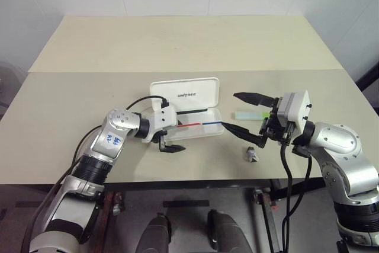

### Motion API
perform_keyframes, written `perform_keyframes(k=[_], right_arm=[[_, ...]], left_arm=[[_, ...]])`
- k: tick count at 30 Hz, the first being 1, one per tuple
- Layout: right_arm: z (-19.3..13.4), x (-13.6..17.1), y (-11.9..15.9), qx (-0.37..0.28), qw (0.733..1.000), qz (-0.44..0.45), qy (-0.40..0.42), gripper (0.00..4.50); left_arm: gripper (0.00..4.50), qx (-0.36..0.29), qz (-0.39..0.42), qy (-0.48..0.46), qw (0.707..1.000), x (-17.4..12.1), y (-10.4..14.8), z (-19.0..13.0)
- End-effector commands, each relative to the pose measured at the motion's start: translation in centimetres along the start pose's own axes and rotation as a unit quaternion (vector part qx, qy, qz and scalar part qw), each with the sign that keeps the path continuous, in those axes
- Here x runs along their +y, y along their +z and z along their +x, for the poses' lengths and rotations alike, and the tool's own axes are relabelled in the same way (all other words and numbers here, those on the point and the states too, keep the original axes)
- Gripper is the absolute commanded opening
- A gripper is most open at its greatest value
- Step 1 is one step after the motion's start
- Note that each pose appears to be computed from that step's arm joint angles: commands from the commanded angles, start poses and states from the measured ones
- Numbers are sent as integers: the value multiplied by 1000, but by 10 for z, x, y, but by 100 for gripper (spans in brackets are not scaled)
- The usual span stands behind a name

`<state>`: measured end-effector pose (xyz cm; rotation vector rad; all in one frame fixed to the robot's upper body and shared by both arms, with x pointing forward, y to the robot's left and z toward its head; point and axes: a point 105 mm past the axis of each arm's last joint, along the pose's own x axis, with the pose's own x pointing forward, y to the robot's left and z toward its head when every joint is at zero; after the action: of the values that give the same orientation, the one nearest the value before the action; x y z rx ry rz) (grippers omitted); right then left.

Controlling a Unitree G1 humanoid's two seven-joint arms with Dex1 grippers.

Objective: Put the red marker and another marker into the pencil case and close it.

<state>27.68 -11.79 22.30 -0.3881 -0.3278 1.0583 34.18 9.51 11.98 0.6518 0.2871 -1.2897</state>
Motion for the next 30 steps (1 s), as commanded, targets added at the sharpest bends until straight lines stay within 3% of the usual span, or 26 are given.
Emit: perform_keyframes(k=[1, 11, 22, 27, 30], right_arm=[[3, 0, 8, -15, 1000, -11, 3, 390], [6, 1, 6, -20, 1000, -5, 8, 390], [14, 7, -1, -37, 999, 14, 24, 390], [17, 9, -3, -41, 998, 23, 30, 390], [19, 12, -6, -44, 998, 30, 37, 390]], left_arm=[[448, -20, 23, -9, 999, -4, 11, -2], [448, -73, 53, -15, 996, -17, 21, -10], [448, -130, 112, 111, 979, -7, 20, -46], [448, -203, 90, 145, 964, -16, 30, -68], [448, -216, 65, 151, 962, -32, 24, -85]])
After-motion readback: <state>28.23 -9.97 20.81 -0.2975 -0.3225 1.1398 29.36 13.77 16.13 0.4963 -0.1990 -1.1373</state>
